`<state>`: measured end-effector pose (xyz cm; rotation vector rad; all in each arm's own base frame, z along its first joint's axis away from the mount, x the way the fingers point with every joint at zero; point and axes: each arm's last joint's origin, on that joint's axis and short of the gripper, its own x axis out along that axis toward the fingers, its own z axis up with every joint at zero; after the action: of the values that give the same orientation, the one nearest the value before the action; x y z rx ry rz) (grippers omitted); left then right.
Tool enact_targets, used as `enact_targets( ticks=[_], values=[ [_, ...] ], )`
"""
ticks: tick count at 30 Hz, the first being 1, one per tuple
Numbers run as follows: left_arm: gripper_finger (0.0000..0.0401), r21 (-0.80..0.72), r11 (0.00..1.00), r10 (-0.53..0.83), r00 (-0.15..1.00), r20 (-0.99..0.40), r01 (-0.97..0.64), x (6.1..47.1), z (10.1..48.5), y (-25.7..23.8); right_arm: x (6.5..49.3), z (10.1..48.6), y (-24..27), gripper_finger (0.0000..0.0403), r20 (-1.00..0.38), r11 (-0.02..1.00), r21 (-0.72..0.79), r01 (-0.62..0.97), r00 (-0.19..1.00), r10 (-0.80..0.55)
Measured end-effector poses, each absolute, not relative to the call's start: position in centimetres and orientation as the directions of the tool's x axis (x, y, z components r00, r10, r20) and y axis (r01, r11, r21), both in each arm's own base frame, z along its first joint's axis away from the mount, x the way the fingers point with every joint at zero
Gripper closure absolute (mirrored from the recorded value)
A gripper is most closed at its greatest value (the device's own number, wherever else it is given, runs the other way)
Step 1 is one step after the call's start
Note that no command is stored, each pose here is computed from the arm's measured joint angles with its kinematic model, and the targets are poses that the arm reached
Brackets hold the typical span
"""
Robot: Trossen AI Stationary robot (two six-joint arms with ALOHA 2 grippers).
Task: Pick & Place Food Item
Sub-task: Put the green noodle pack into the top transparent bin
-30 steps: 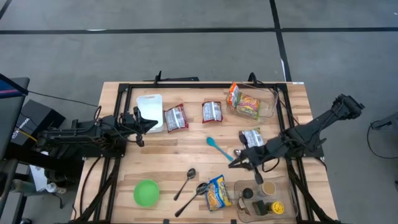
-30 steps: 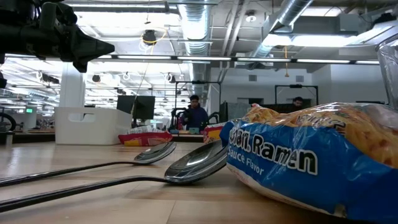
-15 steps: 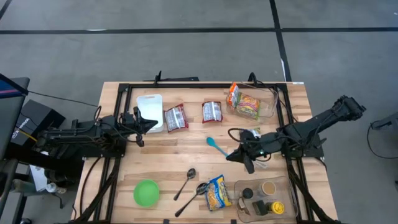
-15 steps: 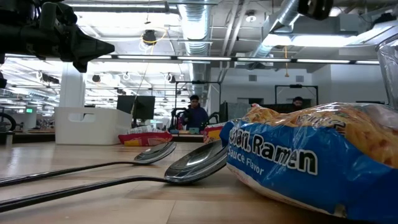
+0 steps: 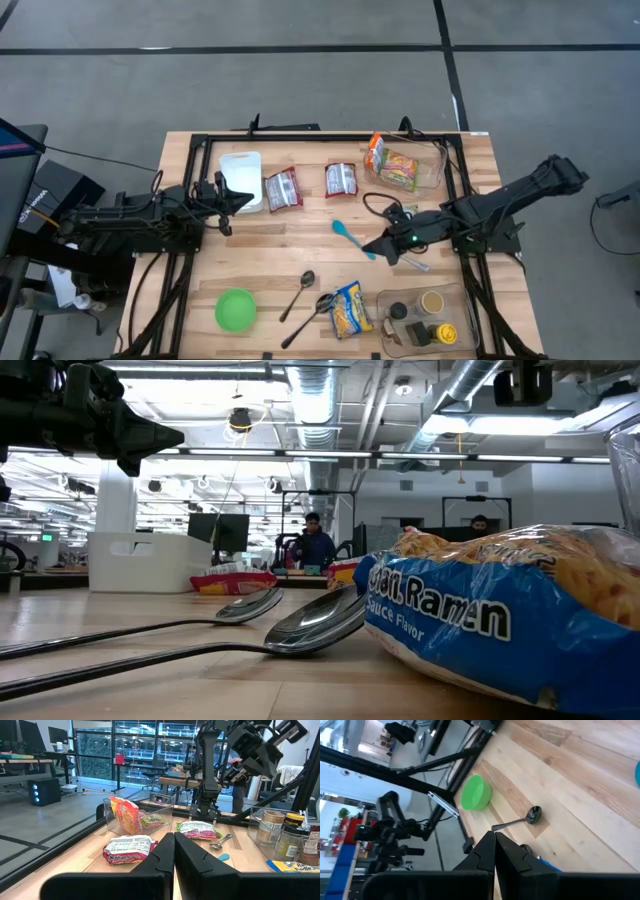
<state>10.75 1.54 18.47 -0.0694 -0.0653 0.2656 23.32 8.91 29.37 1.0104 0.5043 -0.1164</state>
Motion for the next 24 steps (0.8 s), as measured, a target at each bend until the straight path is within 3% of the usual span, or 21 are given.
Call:
enact_targets(
  ticks=[15,24],
  values=[
    [0.0398,-0.077,0.963,0.264,0.963,0.055,-0.260,10.8,18.5,1.5,26.1,25.7,8.2,0.0403,-0.595,0.621,0.663,0.419,0.798,0.096],
    [0.0398,-0.077,0.963,0.264,0.963,0.055,-0.260,10.8,18.5,1.5,24.7,23.8,6.5,0.0403,-0.799,0.670,0.505,0.544,0.588,0.124]
  ],
)
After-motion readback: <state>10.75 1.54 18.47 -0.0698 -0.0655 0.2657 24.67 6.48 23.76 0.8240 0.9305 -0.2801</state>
